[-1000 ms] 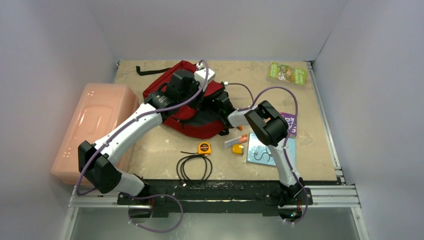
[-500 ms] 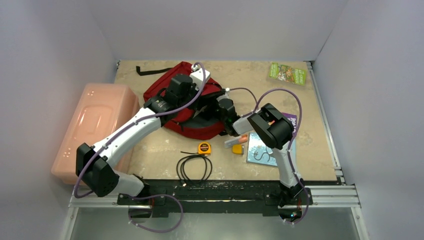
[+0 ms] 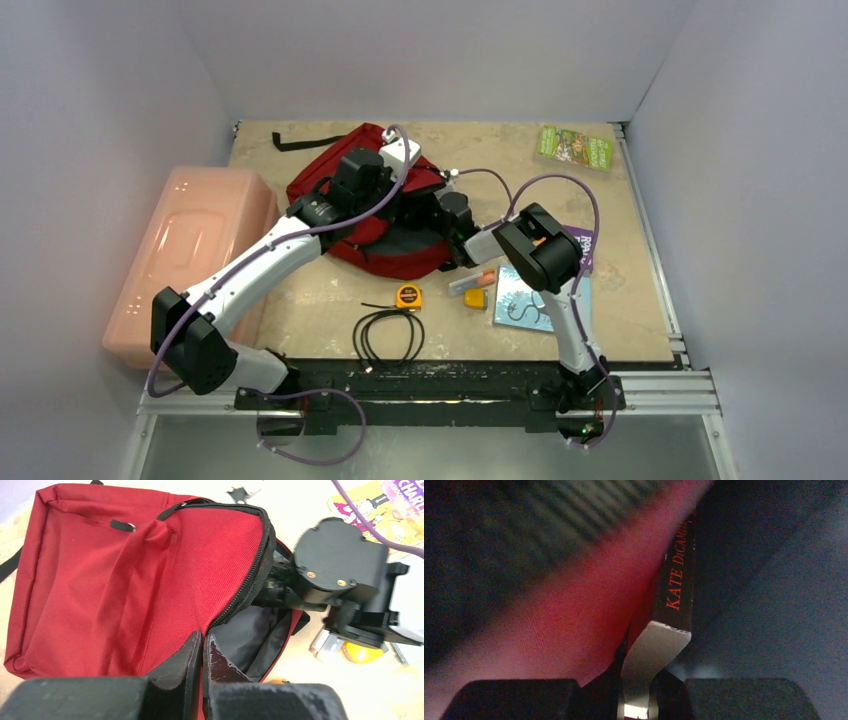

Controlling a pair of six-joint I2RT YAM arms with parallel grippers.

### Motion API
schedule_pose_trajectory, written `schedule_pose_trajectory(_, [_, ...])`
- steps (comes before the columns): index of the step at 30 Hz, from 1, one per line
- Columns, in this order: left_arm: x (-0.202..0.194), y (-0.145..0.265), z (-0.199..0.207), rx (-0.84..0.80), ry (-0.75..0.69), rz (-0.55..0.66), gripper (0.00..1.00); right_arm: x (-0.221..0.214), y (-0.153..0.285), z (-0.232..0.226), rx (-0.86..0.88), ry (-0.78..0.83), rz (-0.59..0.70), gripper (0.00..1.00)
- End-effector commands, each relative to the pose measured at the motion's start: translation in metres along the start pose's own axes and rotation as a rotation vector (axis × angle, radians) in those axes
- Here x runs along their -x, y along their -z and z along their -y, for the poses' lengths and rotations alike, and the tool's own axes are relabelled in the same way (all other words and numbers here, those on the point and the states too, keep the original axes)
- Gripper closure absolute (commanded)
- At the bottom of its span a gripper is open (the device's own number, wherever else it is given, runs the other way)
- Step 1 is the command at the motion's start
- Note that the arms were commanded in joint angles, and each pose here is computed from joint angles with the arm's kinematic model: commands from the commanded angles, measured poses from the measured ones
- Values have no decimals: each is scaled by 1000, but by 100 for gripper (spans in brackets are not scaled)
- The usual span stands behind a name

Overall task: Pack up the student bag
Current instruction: Place the book in the student bag.

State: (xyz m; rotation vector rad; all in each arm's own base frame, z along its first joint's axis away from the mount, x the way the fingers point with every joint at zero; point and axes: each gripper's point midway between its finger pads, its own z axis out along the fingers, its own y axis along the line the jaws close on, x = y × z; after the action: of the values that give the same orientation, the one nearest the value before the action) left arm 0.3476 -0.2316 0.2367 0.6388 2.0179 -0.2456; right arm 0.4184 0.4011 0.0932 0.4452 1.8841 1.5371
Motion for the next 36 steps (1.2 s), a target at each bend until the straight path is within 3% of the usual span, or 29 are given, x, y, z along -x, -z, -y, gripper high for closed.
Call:
schedule_pose_trajectory(1, [26,7,5,-34,28,90,100,6,-21,-57,165,75,-13,73])
schedule_pose_trajectory(4, [23,8,-4,20,35,76,100,5,-5,-59,124,130,-18,49])
schedule_pose_trajectory(10, [23,9,-4,16,28,74,100,4,34,-68,94,234,-79,27])
schedule_pose_trajectory(20, [21,8,-4,16,18,72,100,11,81,-45,-45,273,-175,21])
schedule_pose_trajectory(28, [16,5,-14,79,29,37,100,35,141,-52,-204,526,-138,22])
schedule_pose_trajectory(33, [15,3,-17,104,63,-8,100,80,206,-50,-407,700,1,17])
schedule_pose_trajectory(36, [17,7,-18,109,75,-14,99,126,259,-49,-651,811,172,6])
